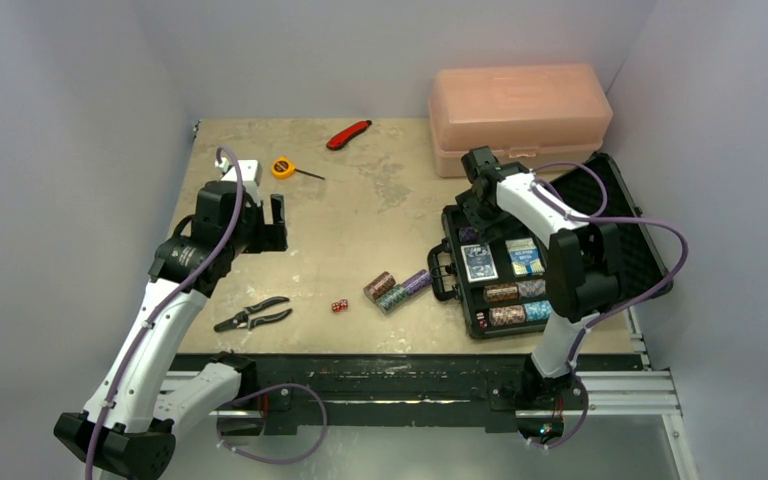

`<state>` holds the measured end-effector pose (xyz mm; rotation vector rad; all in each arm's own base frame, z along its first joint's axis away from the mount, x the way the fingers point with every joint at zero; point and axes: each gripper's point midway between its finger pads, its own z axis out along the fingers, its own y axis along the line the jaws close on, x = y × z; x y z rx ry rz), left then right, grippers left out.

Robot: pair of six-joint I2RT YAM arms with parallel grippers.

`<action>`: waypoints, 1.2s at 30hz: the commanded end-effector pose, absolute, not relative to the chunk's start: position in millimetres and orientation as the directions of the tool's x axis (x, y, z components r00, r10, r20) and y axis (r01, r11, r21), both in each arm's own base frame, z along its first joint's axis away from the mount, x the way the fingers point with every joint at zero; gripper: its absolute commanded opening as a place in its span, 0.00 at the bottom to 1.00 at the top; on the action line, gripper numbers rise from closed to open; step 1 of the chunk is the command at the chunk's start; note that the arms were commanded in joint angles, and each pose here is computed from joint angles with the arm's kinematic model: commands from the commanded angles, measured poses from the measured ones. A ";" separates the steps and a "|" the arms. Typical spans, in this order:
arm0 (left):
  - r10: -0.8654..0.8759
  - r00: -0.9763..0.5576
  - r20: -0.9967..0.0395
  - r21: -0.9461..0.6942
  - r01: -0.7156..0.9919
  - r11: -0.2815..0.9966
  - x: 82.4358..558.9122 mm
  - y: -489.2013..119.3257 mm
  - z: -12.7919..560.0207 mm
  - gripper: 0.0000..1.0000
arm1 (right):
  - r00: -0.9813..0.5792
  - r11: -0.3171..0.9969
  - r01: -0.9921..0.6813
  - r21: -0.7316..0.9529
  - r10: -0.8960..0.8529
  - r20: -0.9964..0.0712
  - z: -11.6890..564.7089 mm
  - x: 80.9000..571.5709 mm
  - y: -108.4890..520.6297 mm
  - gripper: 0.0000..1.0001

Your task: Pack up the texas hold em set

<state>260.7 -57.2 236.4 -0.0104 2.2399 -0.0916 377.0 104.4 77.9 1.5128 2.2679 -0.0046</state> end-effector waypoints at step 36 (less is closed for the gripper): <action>-0.022 -0.592 -0.806 -0.046 0.025 0.999 261.2 -53.1 242.8 0.84 | -0.372 0.618 0.766 0.176 0.651 -0.662 116.5 381.2 20.1 0.36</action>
